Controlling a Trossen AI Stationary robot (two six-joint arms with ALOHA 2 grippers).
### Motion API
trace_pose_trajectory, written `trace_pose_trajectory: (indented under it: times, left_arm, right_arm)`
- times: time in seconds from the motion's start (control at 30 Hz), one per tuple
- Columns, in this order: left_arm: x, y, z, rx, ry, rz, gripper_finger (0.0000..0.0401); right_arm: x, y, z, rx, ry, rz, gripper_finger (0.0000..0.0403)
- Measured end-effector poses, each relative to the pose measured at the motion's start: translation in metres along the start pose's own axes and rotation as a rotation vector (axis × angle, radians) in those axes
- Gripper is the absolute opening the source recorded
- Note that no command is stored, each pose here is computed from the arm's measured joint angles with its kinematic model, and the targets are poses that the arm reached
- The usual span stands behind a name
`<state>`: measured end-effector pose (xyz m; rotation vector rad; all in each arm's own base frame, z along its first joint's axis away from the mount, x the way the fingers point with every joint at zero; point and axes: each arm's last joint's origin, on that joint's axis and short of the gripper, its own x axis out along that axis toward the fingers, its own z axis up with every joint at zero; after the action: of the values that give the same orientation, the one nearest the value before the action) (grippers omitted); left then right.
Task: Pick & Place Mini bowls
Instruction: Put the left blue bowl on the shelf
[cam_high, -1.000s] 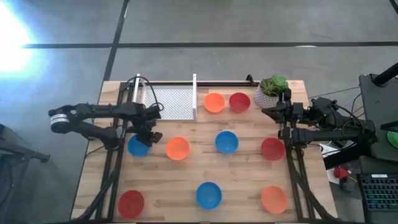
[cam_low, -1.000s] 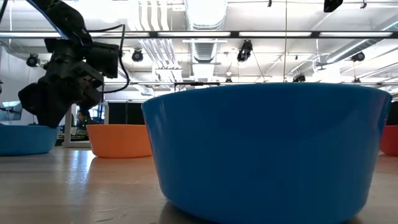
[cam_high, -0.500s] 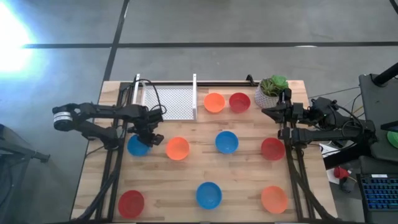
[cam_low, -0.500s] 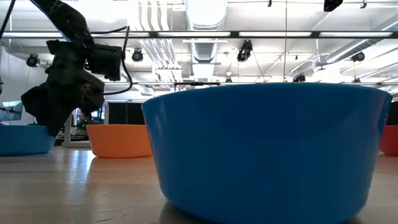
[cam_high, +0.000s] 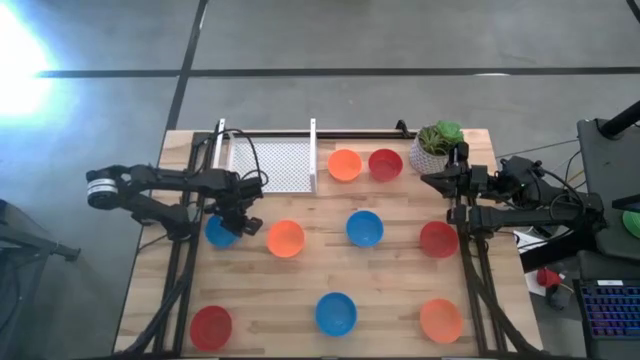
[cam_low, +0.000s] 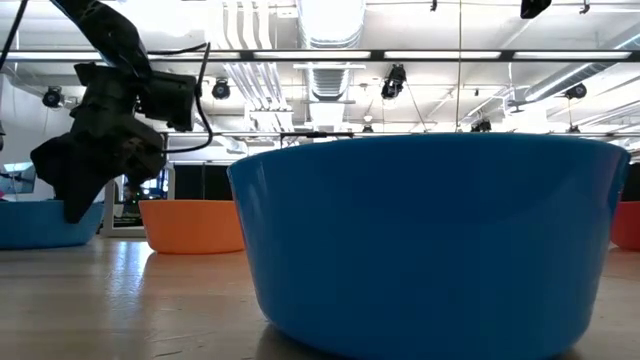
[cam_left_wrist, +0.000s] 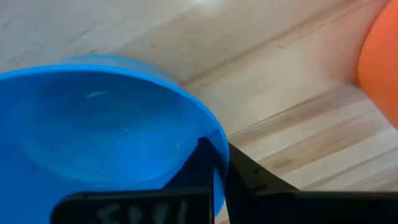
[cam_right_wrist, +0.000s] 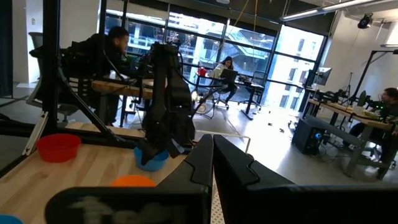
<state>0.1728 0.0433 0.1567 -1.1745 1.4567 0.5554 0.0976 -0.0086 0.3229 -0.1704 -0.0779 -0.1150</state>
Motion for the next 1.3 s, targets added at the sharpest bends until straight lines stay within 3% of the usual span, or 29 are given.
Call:
trace_pose_trajectory:
  times: [0.23, 0.47, 0.93, 1.3]
  left_arm:
    - [-0.006, -0.004, -0.004, 0.037, 0.008, 0.025, 0.0002]
    - [-0.035, -0.02, -0.013, 0.119, -0.036, 0.057, 0.0001]
    - [-0.082, -0.06, -0.039, 0.354, -0.101, -0.02, 0.0001]
    - [-0.14, -0.084, -0.047, 0.457, -0.346, -0.037, 0.0001]
  right_arm:
    - [0.0, 0.0, 0.0, 0.0, 0.0, 0.0, 0.0008]
    - [0.0, 0.0, 0.0, 0.003, -0.001, 0.0, 0.0008]
    - [0.0, 0.0, 0.0, 0.015, -0.001, 0.0, 0.0008]
    - [0.0, 0.0, 0.0, 0.043, -0.001, 0.0, 0.0008]
